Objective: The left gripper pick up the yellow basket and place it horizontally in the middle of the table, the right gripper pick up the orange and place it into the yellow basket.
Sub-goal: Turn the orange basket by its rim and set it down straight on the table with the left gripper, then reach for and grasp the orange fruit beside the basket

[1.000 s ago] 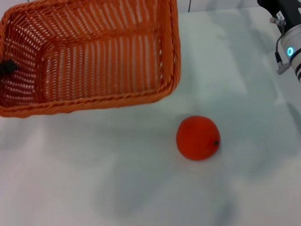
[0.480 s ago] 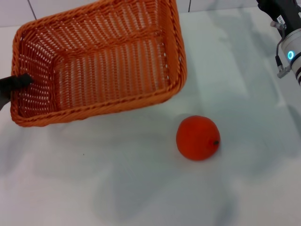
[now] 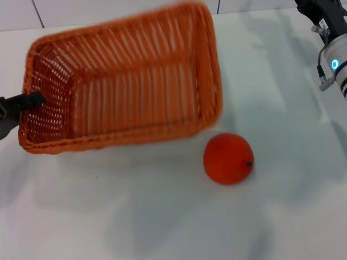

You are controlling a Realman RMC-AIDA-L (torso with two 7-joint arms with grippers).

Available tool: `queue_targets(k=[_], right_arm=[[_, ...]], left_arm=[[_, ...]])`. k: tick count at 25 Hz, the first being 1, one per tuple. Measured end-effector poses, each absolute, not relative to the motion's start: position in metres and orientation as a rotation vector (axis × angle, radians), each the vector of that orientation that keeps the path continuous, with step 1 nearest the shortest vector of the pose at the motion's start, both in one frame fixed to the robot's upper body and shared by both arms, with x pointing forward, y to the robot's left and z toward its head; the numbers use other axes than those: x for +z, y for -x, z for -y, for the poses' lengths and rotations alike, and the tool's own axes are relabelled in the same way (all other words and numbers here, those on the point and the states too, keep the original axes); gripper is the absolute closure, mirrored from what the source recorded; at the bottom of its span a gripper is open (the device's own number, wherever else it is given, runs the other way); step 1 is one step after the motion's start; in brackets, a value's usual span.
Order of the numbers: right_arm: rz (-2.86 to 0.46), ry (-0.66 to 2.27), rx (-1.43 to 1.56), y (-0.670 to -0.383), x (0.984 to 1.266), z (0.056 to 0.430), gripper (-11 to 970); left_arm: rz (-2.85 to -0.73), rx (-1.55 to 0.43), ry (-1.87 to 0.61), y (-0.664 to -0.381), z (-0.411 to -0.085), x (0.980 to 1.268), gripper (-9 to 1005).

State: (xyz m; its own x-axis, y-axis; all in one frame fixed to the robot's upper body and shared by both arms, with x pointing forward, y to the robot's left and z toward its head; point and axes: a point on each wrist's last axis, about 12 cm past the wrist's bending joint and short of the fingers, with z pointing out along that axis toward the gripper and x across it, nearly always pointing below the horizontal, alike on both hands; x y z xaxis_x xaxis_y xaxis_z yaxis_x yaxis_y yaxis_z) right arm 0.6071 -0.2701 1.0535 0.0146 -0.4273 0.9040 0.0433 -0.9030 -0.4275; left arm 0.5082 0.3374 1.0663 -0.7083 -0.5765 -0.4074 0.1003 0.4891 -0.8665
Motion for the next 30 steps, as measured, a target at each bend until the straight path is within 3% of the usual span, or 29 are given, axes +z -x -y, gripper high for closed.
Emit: queue_targets(k=[8,13,20,30], right_arm=[[-0.394,1.965,-1.952,-0.607,1.053,0.27,46],[-0.396,1.966,-1.949,-0.607,1.053,0.27,47],[-0.38,1.968,-1.947,-0.607,1.053,0.268,50],[-0.283,1.879,-1.867,-0.619,1.069,0.268,53]], left_arm=[[-2.043,-1.277,0.42,-0.503,-0.336,1.06,686],[-2.045,-1.292,0.416,-0.497,-0.338,1.06,469],[-2.002,-1.248,0.396,-0.492,-0.348,1.062,328],[-1.669,-1.03,0.218,-0.48,-0.363,1.069,333]])
